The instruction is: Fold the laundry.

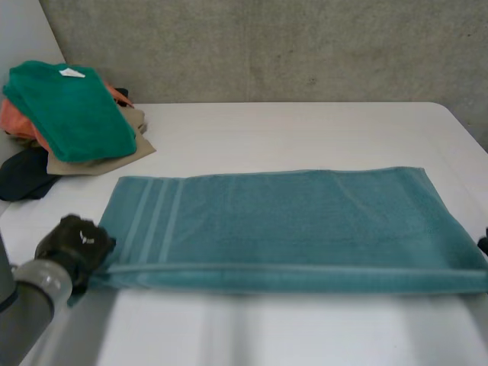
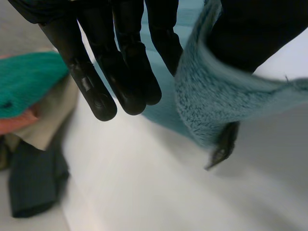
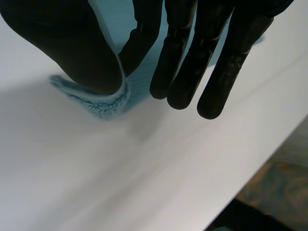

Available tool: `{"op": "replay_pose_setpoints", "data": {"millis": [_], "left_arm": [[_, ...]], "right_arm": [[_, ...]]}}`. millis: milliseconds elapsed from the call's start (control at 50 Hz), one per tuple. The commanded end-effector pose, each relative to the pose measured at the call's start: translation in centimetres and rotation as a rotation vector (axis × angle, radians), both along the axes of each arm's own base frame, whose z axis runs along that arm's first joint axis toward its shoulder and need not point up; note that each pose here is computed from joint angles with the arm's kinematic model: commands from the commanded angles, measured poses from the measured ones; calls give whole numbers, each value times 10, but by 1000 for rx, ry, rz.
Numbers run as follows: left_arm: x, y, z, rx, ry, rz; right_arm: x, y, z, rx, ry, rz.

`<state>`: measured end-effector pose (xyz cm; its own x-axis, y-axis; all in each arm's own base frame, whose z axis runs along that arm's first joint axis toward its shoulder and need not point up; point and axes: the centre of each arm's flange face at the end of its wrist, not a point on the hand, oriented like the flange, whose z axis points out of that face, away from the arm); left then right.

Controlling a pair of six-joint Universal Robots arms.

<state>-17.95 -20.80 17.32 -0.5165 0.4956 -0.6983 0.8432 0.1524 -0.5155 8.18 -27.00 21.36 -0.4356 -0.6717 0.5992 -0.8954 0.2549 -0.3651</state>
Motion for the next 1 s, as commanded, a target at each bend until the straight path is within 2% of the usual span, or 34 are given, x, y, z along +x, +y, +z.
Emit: {"op": "replay_pose_setpoints", "data": {"millis": [20, 140, 320, 440, 520, 580, 640, 680, 700, 760, 800, 820, 900, 1000], "left_arm": [[-13, -56, -8, -128, 36, 11], [-25, -98, -17, -210, 68, 31], [-36, -147, -30, -296, 78, 72], [-47, -155, -35, -305, 85, 57], [-54, -160, -26, -349, 104, 37], [-66, -177, 6, -485, 151, 25], [-75, -192, 41, -620, 206, 20], [-83, -203, 81, -752, 290, 18], [-84, -206, 93, -794, 322, 21], [-84, -205, 150, -943, 498, 22], [-74, -198, 185, -1021, 590, 35], [-68, -187, 213, -1075, 675, 29], [-58, -170, 239, -1099, 789, 6], [-51, -167, 207, -996, 754, 24]], "right_arm": [[28, -46, -15, -197, 2, 66], [63, -89, -20, -357, 53, 121], [81, -153, -36, -548, 41, 144], [83, -165, -43, -548, 13, 127], [83, -171, -32, -593, -23, 113], [84, -191, 4, -748, -66, 93], [88, -209, 57, -960, -167, 69], [88, -213, 87, -1069, -239, 53], [87, -214, 118, -1171, -326, 32], [83, -206, 164, -1301, -464, 8], [78, -193, 198, -1376, -579, -6], [78, -188, 207, -1390, -610, -2], [77, -171, 217, -1353, -715, 0], [75, -162, 185, -1192, -717, 14]]}}
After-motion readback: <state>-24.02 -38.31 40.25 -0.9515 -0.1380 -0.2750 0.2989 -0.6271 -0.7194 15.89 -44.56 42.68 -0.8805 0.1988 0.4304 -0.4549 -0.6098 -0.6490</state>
